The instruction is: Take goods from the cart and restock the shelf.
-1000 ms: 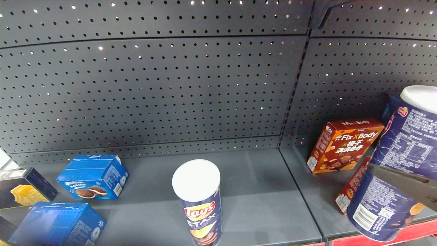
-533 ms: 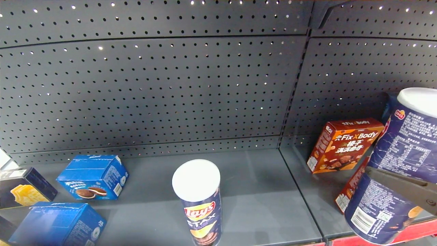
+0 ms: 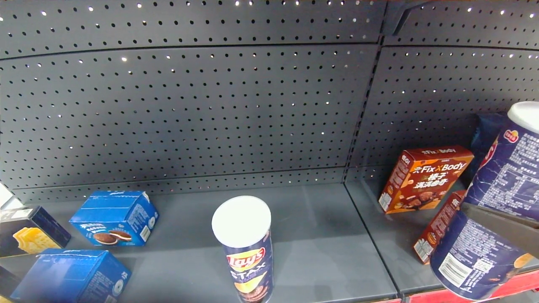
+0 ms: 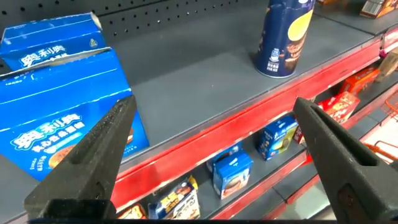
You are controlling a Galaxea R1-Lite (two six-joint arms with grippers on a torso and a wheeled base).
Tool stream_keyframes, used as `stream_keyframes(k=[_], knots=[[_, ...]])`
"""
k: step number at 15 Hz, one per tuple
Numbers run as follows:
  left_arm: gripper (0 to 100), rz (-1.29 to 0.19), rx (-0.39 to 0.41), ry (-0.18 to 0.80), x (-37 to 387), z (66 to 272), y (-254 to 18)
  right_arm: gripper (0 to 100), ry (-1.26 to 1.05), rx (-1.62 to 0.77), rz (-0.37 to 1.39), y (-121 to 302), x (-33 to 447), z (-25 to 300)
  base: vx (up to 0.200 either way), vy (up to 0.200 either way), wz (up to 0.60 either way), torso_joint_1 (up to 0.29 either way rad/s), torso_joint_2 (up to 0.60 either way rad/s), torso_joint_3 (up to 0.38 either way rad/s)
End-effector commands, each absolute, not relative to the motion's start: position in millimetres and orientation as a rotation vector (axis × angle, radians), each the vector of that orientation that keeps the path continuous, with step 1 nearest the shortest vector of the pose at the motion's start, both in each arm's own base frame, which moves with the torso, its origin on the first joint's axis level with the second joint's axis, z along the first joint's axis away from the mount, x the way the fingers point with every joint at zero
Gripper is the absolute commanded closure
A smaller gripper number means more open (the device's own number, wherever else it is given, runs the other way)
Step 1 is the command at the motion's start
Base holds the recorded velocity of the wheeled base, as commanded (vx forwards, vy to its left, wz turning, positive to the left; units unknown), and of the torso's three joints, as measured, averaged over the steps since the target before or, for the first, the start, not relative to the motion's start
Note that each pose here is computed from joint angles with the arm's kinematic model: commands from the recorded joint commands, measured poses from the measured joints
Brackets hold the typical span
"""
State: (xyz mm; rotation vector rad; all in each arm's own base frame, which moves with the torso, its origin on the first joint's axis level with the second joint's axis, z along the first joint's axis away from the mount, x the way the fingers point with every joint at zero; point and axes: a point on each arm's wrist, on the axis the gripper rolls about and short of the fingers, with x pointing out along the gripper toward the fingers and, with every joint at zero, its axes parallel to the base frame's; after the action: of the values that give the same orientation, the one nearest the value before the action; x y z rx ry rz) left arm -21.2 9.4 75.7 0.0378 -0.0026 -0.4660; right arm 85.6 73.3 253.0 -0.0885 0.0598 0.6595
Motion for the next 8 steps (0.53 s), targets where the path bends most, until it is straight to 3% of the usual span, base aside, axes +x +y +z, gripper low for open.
stream_keyframes(k=[1,7,8], knots=[[0,-0.463,0.039,-0.003,-21.2,75.7,9.4,100,0.056,-0.091,0.663,73.1,85.1,253.6,0.000,0.000,0.00,0.000,0.00,0.000],[0,-0.465,0.037,-0.002,-21.2,75.7,9.4,100,0.050,-0.143,0.633,72.4,85.8,250.6,0.000,0.000,0.00,0.000,0.00,0.000],[0,-0.466,0.040,-0.003,-21.1,75.4,9.3,100,0.053,-0.145,0.619,71.7,85.4,249.2,-0.200,0.000,0.00,0.007,0.00,-0.002]])
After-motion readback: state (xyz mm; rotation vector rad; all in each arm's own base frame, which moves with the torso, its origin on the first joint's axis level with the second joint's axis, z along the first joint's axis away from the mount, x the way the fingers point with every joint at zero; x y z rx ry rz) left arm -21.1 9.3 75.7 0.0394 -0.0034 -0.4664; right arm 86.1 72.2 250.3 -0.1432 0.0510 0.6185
